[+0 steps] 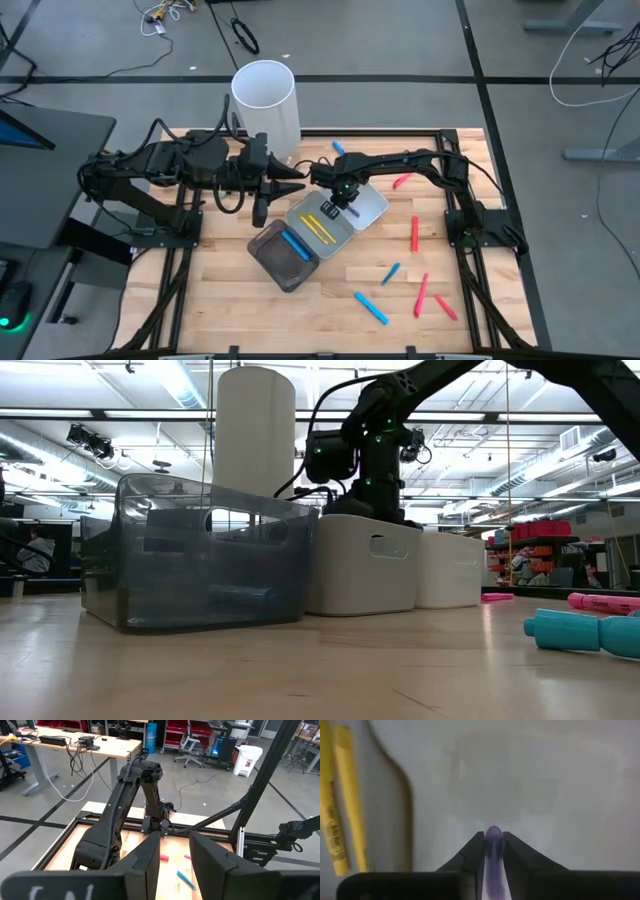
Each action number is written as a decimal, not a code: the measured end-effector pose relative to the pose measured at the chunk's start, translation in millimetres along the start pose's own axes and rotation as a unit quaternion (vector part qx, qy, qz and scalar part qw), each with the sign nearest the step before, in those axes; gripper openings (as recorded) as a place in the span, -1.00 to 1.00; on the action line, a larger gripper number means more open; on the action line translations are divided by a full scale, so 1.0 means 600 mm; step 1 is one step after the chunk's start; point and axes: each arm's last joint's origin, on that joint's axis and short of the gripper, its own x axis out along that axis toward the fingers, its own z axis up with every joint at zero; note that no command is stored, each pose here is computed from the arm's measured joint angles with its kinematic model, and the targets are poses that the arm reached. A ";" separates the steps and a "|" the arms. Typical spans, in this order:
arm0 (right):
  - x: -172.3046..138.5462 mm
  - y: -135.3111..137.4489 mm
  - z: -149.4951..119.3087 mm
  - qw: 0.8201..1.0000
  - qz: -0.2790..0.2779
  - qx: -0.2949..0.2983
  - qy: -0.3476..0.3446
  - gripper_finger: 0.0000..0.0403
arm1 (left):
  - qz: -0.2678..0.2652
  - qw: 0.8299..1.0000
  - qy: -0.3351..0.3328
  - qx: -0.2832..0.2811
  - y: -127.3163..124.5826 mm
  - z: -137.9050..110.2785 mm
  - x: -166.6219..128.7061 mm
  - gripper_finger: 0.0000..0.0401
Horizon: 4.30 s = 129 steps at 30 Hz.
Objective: Pick & Place Markers
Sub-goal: Put the purple pen into the white bin, then put the green pen into the white bin
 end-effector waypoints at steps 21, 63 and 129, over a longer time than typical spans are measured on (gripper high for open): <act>-0.030 -0.008 -0.003 1.000 0.008 -0.015 -0.016 -0.64 | 0.001 1.000 0.006 0.002 0.001 -0.002 0.000 -0.44; -0.399 0.050 -0.114 0.820 0.279 -0.161 -0.474 -0.64 | 0.011 1.000 0.002 0.011 0.002 -0.001 0.000 -0.44; -0.405 0.067 -0.140 0.807 0.300 -0.222 -0.458 -0.64 | 0.345 0.842 0.407 -0.079 0.299 -0.094 -0.205 -0.44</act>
